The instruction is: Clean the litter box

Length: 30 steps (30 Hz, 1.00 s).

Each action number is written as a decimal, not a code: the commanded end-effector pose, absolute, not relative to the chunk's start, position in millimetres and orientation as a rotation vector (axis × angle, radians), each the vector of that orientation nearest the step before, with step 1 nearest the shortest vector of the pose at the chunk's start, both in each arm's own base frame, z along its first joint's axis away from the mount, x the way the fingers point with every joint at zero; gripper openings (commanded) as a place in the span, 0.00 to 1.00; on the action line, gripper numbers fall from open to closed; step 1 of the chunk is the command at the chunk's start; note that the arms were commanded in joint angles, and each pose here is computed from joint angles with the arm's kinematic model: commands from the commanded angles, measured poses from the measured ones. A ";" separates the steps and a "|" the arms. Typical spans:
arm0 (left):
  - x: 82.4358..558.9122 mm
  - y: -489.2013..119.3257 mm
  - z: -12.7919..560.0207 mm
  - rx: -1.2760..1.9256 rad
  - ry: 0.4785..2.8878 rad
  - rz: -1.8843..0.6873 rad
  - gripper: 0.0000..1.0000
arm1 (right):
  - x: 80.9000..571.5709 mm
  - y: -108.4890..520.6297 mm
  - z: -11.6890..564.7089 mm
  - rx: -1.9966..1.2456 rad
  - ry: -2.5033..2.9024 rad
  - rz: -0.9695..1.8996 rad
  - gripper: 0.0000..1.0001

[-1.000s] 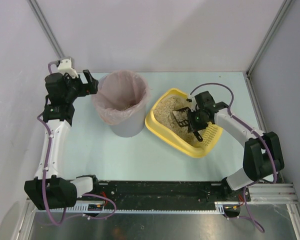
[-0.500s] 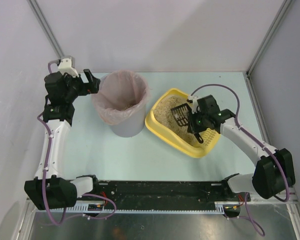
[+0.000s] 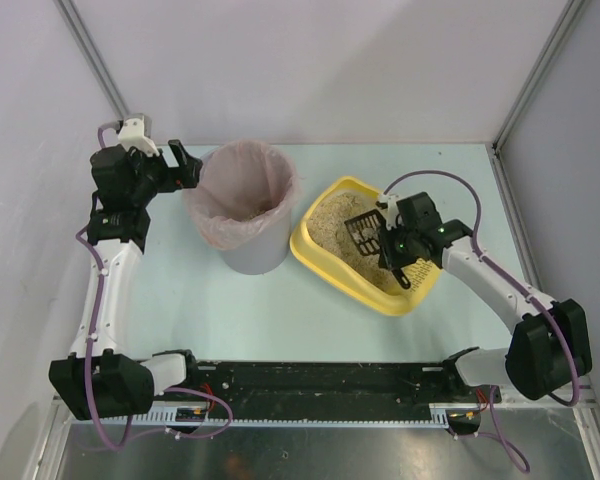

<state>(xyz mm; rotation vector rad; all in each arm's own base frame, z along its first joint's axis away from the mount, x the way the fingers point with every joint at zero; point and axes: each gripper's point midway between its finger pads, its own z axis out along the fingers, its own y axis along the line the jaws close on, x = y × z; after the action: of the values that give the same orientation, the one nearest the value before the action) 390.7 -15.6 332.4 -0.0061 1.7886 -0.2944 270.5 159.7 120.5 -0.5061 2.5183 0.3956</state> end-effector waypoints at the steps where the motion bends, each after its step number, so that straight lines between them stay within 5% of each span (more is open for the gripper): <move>1: 388.9 -21.6 347.5 0.014 1.738 -0.329 1.00 | 276.7 133.9 132.3 -0.447 2.493 0.335 0.00; 6: 387.2 -22.8 349.6 0.016 1.731 -0.332 1.00 | 270.3 177.4 132.8 -0.534 2.454 0.444 0.00; 30: 388.2 -35.1 347.1 0.013 1.745 -0.407 1.00 | 283.6 146.8 143.0 -0.453 2.453 0.385 0.00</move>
<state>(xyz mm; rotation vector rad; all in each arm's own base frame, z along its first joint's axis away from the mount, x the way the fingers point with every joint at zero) 388.4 -27.2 333.5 -0.0056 1.7900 -0.3686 273.0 143.4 124.6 -0.4574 2.5244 0.3845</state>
